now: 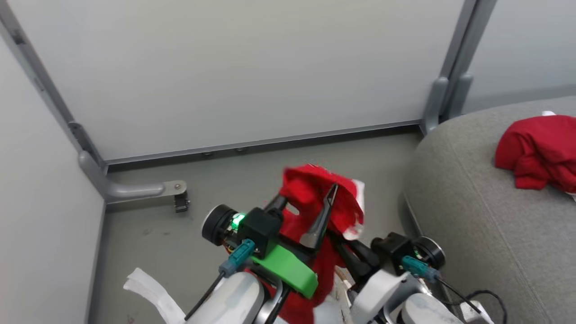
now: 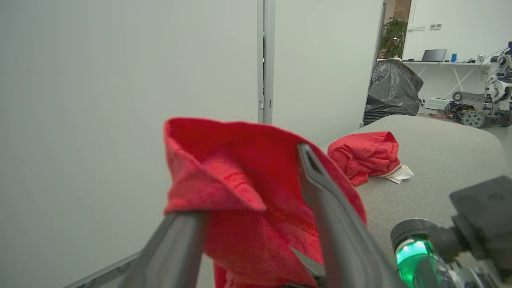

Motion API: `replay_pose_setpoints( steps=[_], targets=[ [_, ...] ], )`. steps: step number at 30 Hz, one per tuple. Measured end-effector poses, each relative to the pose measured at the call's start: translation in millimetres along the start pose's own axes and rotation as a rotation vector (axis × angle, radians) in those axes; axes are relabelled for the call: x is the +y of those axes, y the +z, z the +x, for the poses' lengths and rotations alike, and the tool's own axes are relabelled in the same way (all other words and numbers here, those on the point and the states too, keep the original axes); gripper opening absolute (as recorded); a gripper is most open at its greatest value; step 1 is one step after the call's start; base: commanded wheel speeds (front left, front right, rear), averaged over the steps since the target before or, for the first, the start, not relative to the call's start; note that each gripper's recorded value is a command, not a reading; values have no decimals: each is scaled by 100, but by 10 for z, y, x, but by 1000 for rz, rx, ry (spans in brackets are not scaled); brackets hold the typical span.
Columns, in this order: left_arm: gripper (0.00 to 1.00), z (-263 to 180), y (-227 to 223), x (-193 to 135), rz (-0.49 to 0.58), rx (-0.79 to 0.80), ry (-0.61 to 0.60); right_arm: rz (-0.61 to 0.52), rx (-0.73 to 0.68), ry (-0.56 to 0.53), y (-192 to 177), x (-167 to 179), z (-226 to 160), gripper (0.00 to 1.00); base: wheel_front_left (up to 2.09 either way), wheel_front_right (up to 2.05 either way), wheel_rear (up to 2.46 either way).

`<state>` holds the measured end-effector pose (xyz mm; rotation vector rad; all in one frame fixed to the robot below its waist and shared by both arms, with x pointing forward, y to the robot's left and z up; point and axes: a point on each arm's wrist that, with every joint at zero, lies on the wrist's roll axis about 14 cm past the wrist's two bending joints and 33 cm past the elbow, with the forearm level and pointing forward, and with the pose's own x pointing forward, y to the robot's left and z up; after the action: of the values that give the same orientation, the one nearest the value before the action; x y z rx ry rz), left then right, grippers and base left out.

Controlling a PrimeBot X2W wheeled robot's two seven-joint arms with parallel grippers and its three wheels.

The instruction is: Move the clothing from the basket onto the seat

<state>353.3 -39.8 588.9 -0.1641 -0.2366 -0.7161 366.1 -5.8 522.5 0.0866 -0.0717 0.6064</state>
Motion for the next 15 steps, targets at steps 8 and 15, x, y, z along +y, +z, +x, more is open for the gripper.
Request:
replay_pose_setpoints(
  steps=[8,15],
  targets=[
    [100,133,-194,-169,-50,37,-63,13,-9,-212,-28,-509,-457,0,0,0,0],
    [100,341,-354,-558,-117,64,-201,59,-51,-416,42,-899,-964,0,0,0,0]
  ],
)
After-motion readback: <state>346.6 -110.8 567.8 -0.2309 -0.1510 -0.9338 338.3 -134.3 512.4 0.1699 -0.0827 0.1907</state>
